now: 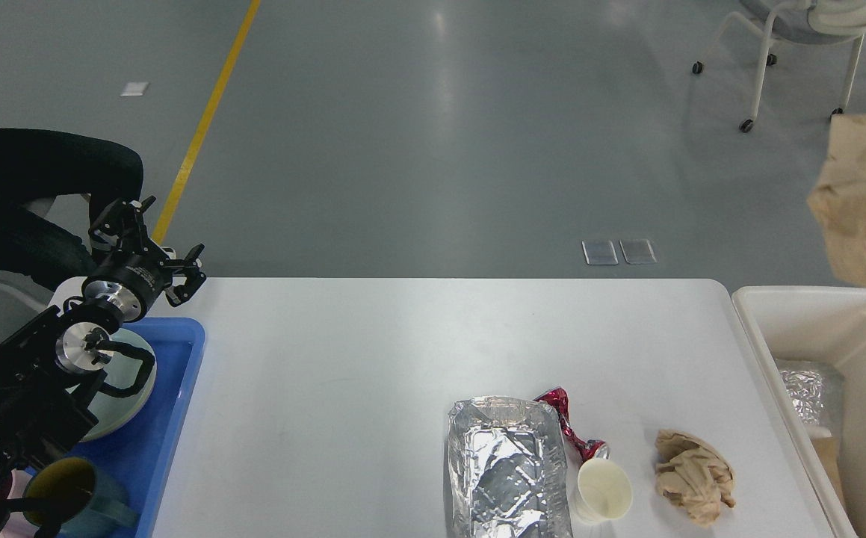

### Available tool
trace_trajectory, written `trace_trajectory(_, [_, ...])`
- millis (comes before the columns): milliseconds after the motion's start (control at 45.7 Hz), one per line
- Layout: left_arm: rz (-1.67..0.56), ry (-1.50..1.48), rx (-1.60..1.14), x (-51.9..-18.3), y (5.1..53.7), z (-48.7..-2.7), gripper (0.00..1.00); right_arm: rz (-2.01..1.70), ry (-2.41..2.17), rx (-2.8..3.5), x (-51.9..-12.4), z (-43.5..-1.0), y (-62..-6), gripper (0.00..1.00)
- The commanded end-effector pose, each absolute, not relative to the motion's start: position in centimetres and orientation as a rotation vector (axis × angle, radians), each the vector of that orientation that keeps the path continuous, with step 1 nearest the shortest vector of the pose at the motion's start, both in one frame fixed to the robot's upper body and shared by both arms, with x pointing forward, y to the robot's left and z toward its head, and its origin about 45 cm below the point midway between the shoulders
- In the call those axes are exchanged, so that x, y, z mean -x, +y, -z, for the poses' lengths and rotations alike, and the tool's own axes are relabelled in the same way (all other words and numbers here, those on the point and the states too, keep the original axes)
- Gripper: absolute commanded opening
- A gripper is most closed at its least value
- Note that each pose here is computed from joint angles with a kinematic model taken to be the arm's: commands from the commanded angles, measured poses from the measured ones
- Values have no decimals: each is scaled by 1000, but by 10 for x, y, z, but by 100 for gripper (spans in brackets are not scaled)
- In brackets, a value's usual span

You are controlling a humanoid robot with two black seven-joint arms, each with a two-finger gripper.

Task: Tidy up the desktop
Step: 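Lift the brown paper bag and drop it into the white bin, then lower the right gripper toward the crumpled tan paper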

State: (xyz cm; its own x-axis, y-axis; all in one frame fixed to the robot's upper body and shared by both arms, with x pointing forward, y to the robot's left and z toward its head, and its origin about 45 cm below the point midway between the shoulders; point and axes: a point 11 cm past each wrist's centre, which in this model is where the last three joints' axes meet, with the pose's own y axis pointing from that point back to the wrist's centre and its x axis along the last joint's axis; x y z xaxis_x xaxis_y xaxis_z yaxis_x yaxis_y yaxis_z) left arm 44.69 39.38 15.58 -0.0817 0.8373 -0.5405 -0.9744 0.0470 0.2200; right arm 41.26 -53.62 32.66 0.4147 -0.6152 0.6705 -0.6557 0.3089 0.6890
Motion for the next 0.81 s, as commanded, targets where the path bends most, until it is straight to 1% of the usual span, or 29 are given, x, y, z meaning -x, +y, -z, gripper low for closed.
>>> trace_trajectory(0, [-1534, 635, 273, -447, 394, -156, 97, 95, -1232, -1245, -364, -274, -583, 0])
trace_trajectory(88, [-1534, 635, 275, -447, 394, -156, 97, 156, -1187, -1201, -339, -243, -595, 0])
trace_trajectory(285, [-1534, 635, 275, -447, 394, -156, 97, 191, -1155, -1126, -310, -207, -607, 0])
trace_trajectory(307, [-1532, 635, 274, -447, 393, -156, 97, 194, -1150, -1115, -306, -202, -608, 13])
trace_trajectory(328, [-1533, 635, 276, -447, 394, -156, 97, 194, -1147, -1104, -303, -198, -609, 30])
trace_trajectory(350, [-1534, 635, 273, -447, 394, -156, 97, 190, -1142, -1097, -301, -193, -609, 49])
trace_trajectory(394, [-1532, 637, 276, -447, 392, -155, 97, 168, -1148, -1074, -301, -187, -608, 83])
trace_trajectory(416, [-1534, 635, 275, -447, 394, -156, 97, 153, -1151, -1064, -303, -184, -607, 96])
trace_trajectory(438, [-1534, 635, 275, -447, 394, -156, 97, 139, -1152, -1055, -304, -182, -606, 100])
trace_trajectory(679, [-1532, 637, 276, -447, 392, -155, 97, 111, -1127, -1036, -306, -167, -600, 100])
trace_trajectory(788, [-1534, 635, 275, -447, 394, -156, 97, 83, -1120, -1079, -325, -166, -580, 100])
